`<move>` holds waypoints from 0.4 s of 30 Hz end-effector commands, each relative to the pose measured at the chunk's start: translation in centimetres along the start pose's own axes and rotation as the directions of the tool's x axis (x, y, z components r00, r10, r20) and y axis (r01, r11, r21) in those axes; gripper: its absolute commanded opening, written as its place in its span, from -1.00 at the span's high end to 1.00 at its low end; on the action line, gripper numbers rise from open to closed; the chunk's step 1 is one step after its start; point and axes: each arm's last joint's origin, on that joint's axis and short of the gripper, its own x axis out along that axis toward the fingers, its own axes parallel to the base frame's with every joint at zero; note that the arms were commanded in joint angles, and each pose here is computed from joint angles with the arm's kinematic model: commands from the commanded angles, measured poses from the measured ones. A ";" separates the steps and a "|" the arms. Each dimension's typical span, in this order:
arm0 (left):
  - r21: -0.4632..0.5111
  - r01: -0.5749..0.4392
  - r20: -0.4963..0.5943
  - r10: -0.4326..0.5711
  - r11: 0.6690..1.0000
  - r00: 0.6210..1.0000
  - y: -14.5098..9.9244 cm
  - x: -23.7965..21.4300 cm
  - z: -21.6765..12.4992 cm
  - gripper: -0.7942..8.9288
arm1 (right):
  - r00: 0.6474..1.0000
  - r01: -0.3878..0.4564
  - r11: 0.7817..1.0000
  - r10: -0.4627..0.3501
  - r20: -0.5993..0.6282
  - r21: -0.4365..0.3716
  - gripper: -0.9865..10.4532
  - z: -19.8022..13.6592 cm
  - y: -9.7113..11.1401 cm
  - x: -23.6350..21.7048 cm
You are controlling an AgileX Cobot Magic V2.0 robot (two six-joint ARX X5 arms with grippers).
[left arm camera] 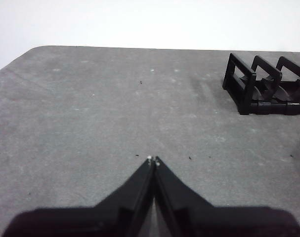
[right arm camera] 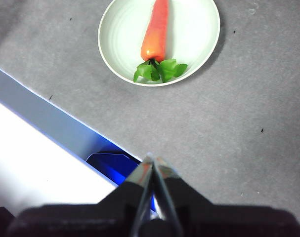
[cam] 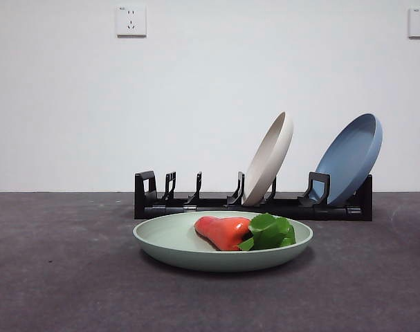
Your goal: Take the green plate from the plate rack,put the plate on the table,take the carrot from the table,put the carrot in the plate
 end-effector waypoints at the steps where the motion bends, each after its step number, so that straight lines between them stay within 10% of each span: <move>1: -0.006 -0.006 -0.004 0.006 1.000 1.000 0.0 0.1 -0.3 0.84 | 1.000 0.000 1.000 0.000 0.009 0.003 0.83 0.0 0.0 -0.1; 7: -0.007 -0.006 -0.004 0.006 1.000 1.000 0.0 0.1 -0.3 0.84 | 0.980 0.097 0.995 -0.090 0.176 -0.030 0.83 -0.3 -0.9 -1.9; 12: -0.007 -0.006 -0.004 0.006 1.000 1.000 0.0 0.1 -0.3 0.84 | 0.878 0.162 0.985 -0.169 0.449 0.053 0.83 -0.7 -2.2 -3.7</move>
